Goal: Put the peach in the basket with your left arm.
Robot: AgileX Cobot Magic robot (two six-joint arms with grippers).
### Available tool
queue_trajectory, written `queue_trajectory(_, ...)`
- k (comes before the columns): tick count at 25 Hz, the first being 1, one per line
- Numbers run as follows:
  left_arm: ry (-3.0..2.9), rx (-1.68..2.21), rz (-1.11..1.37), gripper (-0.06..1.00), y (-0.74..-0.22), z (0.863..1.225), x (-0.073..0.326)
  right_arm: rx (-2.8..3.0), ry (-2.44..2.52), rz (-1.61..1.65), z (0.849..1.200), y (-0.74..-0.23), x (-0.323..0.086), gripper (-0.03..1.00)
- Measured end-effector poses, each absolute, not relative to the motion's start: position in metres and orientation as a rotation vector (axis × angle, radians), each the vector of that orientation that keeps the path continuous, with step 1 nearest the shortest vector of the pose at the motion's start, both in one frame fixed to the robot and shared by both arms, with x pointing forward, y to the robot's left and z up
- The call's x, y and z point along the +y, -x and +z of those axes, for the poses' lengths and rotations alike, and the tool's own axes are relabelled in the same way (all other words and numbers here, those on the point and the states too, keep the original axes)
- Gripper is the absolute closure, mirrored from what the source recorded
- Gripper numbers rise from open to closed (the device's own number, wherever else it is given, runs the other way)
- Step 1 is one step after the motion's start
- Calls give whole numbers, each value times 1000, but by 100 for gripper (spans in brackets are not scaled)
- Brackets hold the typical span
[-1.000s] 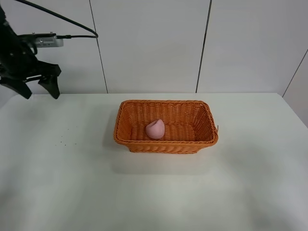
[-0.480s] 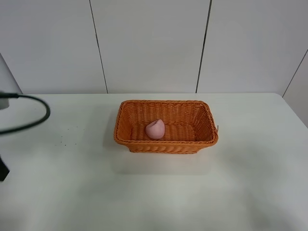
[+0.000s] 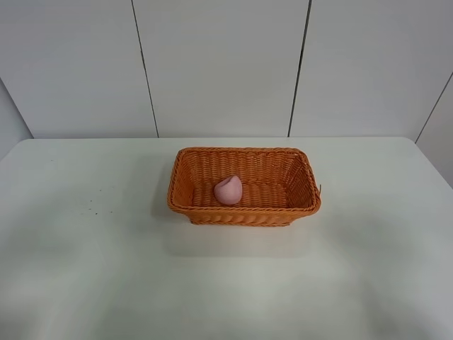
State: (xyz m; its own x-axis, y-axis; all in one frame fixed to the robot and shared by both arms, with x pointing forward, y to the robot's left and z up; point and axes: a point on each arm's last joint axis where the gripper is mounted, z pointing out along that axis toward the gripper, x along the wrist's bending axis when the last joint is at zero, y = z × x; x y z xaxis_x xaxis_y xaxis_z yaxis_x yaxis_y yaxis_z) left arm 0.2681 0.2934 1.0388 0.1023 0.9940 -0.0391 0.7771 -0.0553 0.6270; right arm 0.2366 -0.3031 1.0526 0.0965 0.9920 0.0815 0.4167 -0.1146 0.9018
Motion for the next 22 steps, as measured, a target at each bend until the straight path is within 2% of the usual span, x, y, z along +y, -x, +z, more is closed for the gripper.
queue_trajectory(9, -1714, 1547, 778, 10, -229, 1040, 294, 1411, -1638, 987, 1053, -237, -303, 27)
queue_trajectory(22, -1705, 1538, 788, 10, -227, 1040, 294, 1411, -1638, 987, 1053, -237, -303, 27)
